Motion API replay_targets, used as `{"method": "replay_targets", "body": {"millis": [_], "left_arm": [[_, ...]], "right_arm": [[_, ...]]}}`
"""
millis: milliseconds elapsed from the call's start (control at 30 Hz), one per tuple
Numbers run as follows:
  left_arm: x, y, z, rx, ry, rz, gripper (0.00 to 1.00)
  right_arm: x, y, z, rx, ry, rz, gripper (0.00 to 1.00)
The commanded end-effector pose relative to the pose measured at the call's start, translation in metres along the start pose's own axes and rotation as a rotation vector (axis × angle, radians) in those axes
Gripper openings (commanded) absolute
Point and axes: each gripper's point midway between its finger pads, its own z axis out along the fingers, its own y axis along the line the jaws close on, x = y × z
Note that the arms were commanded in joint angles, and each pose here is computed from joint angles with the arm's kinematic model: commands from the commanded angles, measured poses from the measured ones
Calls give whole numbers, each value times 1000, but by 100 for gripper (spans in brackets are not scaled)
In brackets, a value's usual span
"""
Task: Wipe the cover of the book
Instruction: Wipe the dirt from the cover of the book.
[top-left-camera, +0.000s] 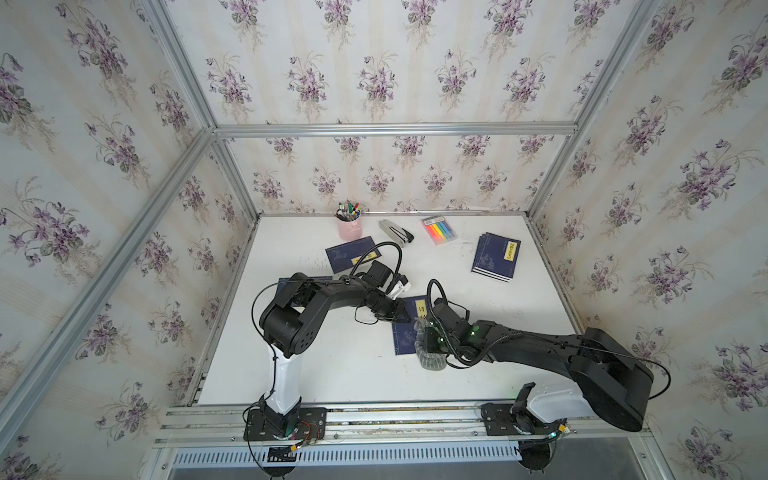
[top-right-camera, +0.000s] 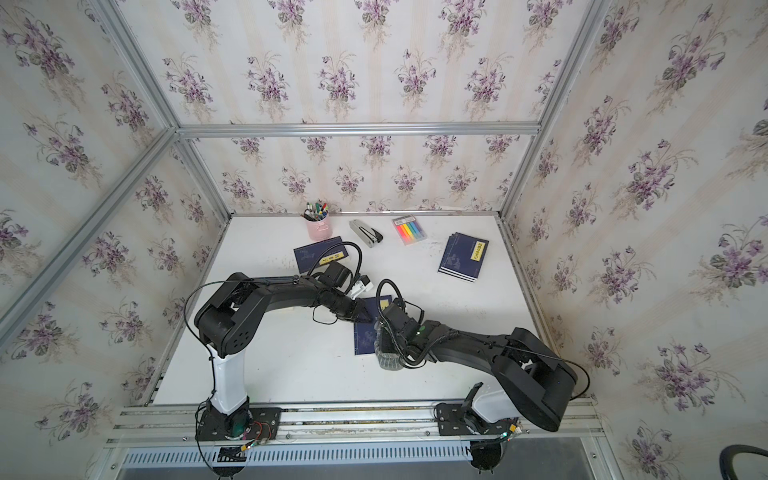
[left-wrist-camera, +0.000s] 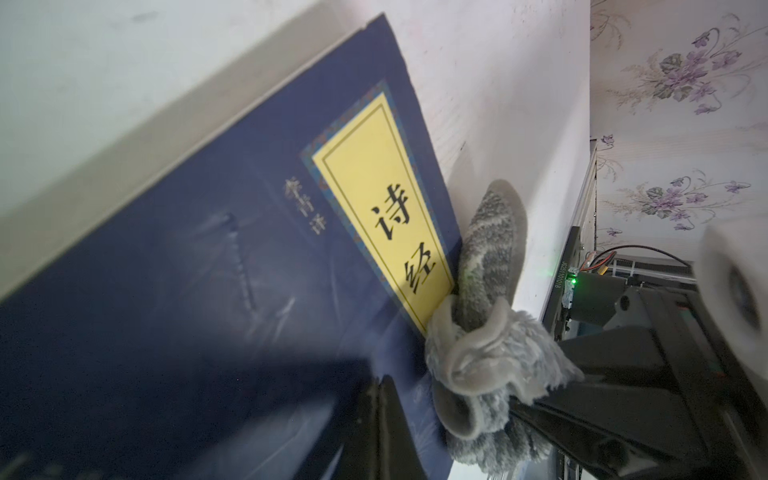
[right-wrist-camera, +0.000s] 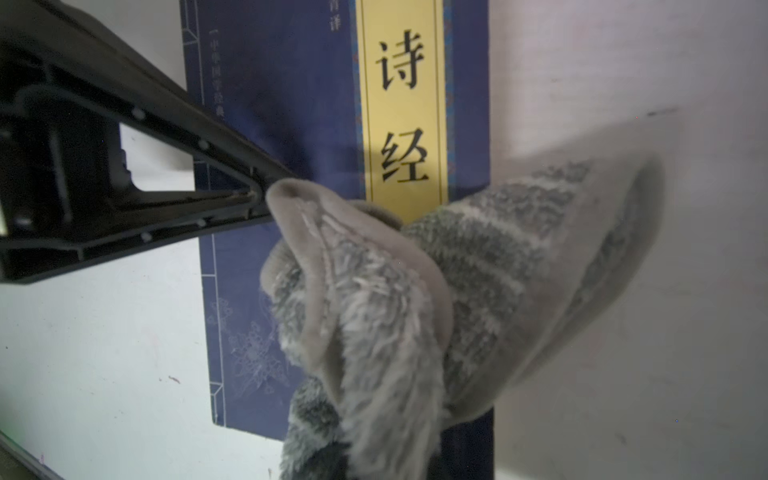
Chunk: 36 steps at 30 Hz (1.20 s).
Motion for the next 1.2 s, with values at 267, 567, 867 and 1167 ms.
{"method": "replay_targets", "body": {"millis": [267, 567, 867, 1167], "left_arm": [[12, 48, 6, -165, 29, -87, 0], [11, 52, 4, -163, 22, -103, 0], [9, 54, 1, -165, 17, -106, 0], [-4, 48, -16, -196, -46, -52, 0]], "right_arm": [[25, 90, 30, -218, 118, -165, 0], [17, 31, 25, -99, 74, -33, 0], [-2, -31, -5, -27, -9, 51, 0], [-4, 0, 17, -60, 43, -7, 0]]}}
